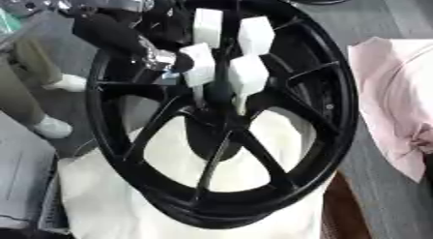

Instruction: Pull the pin out of the wheel hub.

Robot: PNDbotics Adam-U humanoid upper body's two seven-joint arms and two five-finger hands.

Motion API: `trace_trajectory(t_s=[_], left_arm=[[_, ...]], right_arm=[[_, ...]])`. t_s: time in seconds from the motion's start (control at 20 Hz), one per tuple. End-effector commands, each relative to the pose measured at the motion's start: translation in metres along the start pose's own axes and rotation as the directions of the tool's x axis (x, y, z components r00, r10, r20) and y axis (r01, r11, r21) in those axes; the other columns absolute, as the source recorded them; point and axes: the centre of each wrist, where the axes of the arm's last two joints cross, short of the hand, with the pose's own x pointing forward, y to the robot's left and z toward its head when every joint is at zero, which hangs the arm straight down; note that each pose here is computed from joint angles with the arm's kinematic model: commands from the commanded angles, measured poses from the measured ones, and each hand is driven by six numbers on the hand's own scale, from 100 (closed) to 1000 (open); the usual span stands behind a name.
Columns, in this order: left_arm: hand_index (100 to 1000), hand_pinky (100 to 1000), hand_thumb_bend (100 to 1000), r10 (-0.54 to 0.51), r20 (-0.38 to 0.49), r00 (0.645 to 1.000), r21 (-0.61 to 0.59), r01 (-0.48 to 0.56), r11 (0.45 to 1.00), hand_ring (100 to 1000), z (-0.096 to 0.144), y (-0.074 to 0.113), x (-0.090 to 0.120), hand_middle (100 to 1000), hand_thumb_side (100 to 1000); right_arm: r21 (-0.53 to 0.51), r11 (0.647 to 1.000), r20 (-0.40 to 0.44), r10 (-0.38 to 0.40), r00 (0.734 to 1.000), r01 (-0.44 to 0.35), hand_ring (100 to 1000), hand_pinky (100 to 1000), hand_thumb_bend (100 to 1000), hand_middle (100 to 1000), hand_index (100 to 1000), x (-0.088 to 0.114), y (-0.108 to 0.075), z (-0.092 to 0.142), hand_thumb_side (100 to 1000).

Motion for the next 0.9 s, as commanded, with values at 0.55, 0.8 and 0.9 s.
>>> trace_trajectory(t_s=[0.55,0.8,0.9], left_arm=[[870,723,402,0.016,-0.039,0.999,-0.062,-0.019,0.998,683,-0.021,0.003,-0.007,674,1000],[866,722,414,-0.003,-0.025,1.000,-0.089,0.000,0.996,682,-0.027,0.005,-0.003,672,1000],[863,720,418,-0.008,-0.024,1.000,-0.091,0.006,0.996,680,-0.029,0.006,-0.002,669,1000]], right_arm=[[-0.001,1.000,0.021,0.017,1.000,-0.017,681,689,100,576,671,0.005,-0.003,-0.004,298],[-0.004,1.000,0.019,0.017,1.000,-0.017,681,689,100,576,670,0.004,-0.003,-0.003,304],[-0.004,1.000,0.018,0.017,1.000,-0.017,681,689,100,576,671,0.004,-0.002,-0.003,308]])
